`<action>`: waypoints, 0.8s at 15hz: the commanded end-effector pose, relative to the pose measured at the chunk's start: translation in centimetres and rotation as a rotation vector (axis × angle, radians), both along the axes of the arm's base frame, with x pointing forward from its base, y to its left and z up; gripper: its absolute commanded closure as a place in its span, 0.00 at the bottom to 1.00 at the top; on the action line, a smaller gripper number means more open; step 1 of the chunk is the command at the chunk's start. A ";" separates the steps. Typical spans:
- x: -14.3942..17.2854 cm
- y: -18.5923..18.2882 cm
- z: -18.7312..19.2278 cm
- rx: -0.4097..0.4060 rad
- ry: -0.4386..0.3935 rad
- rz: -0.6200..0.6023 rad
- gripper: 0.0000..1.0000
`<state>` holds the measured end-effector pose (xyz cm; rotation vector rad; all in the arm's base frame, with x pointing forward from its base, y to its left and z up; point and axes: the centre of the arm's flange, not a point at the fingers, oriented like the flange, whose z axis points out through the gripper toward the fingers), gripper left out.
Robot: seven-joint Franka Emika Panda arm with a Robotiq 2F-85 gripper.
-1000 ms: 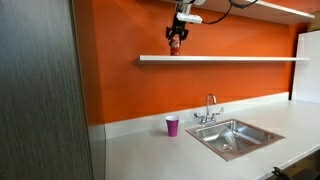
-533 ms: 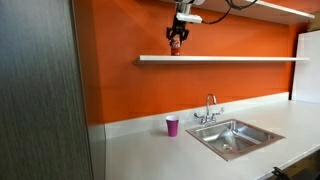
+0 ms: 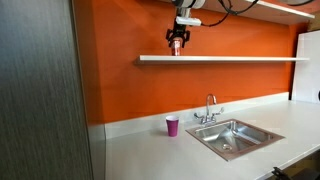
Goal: Put the can on the shelf
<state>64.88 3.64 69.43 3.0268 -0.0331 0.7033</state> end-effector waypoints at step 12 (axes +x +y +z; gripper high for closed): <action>-0.4 -1.0 0.1 -0.011 0.022 -0.027 0.00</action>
